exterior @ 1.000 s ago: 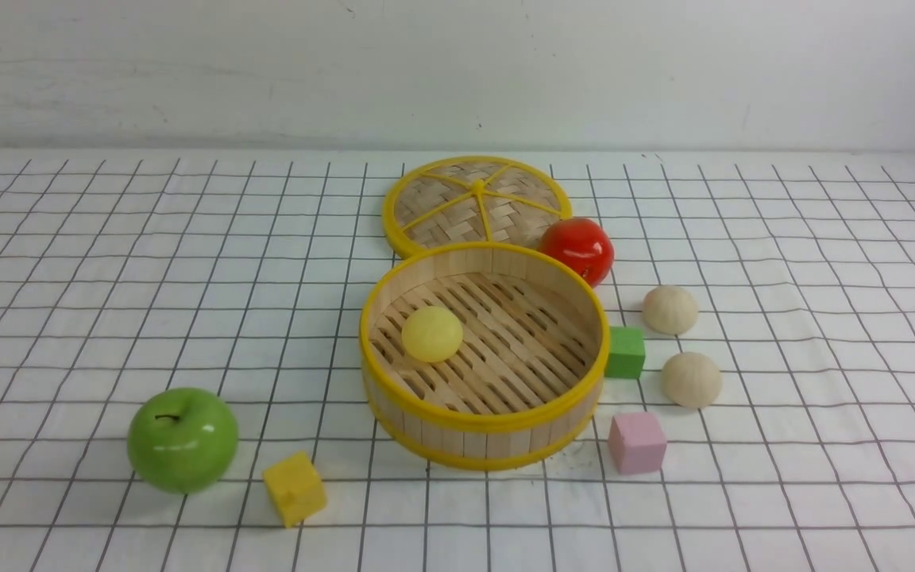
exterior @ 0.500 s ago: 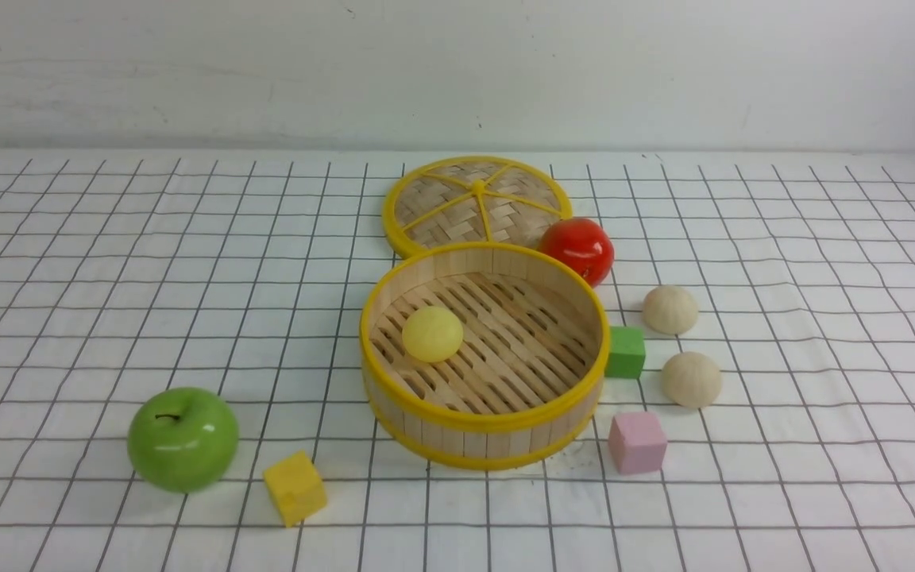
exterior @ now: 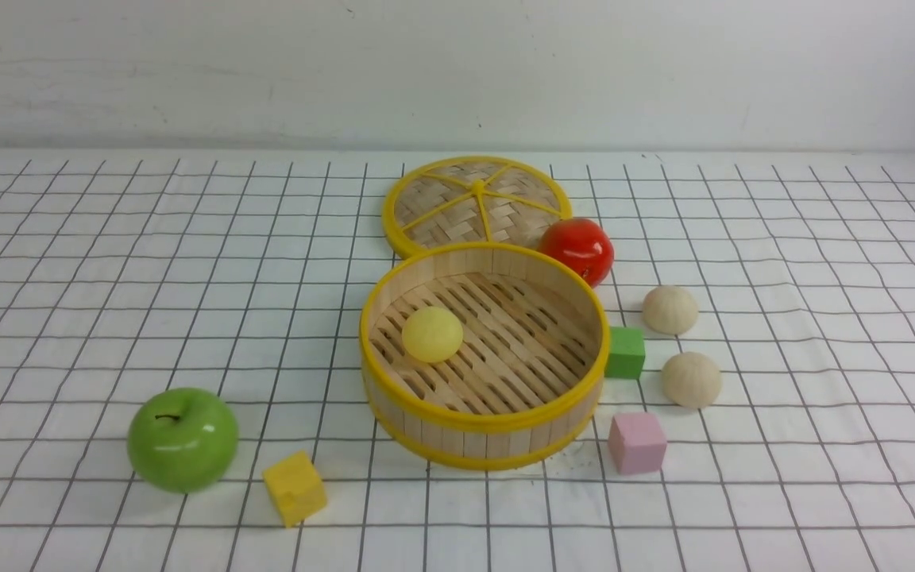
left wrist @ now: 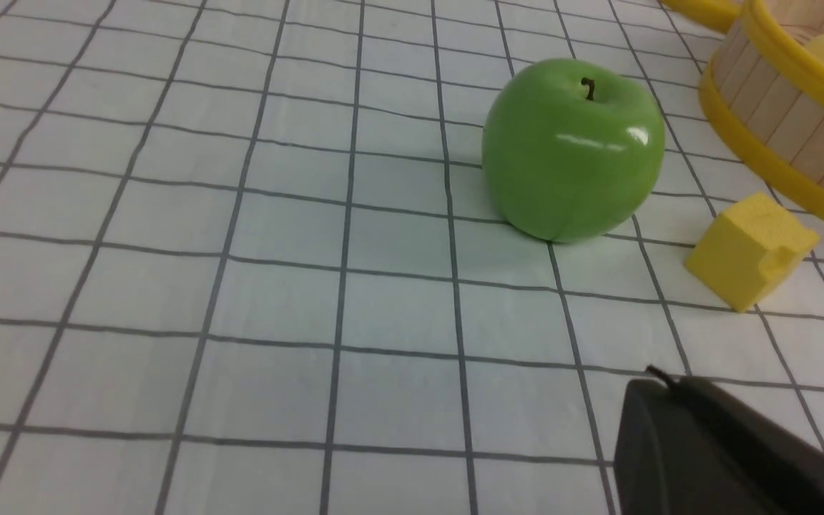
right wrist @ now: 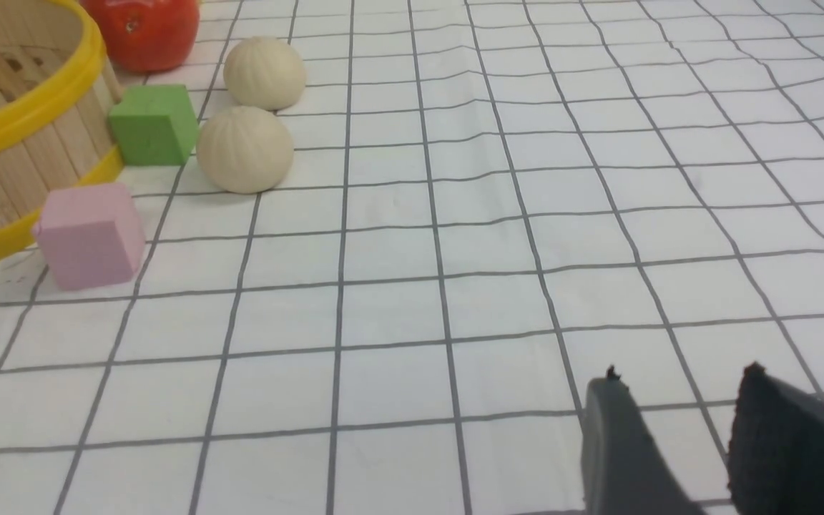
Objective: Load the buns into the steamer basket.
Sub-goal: Use the right arm to grab a steamed stuffed bun
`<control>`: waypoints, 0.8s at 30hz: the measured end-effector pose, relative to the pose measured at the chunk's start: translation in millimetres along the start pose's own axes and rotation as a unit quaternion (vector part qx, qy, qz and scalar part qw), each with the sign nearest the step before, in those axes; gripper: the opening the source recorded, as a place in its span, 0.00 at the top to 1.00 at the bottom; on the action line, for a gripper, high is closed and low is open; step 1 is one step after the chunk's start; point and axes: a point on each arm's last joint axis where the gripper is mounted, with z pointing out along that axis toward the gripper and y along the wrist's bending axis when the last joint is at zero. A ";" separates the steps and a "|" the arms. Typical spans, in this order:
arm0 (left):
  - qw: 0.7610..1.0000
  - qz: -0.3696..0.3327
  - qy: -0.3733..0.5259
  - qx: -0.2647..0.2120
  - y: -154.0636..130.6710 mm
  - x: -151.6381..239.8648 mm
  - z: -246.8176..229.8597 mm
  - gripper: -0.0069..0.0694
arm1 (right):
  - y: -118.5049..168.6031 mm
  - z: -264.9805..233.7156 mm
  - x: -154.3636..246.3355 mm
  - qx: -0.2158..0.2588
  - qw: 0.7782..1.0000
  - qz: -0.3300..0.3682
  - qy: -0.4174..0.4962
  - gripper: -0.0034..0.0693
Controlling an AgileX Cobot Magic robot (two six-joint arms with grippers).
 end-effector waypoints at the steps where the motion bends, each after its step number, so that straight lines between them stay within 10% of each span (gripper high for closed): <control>1: 1.000 0.000 0.000 0.000 0.0 0.0 0.0 0.92 | -0.3 0.0 0.0 0.001 1.000 -0.004 0.000 0.62; 11: 1.000 0.000 0.000 0.000 0.0 0.0 0.0 0.91 | 1.0 0.7 -8.2 -0.007 0.998 0.012 -0.059 0.62; 18: 1.000 0.000 0.000 0.000 0.0 0.0 0.0 0.91 | 2.3 -15.5 -50.1 -0.053 0.945 0.122 -0.299 0.62; 24: 1.000 -0.001 0.000 0.000 -0.1 0.0 0.0 0.90 | 2.0 -30.1 -78.0 -0.082 0.918 0.209 -0.326 0.62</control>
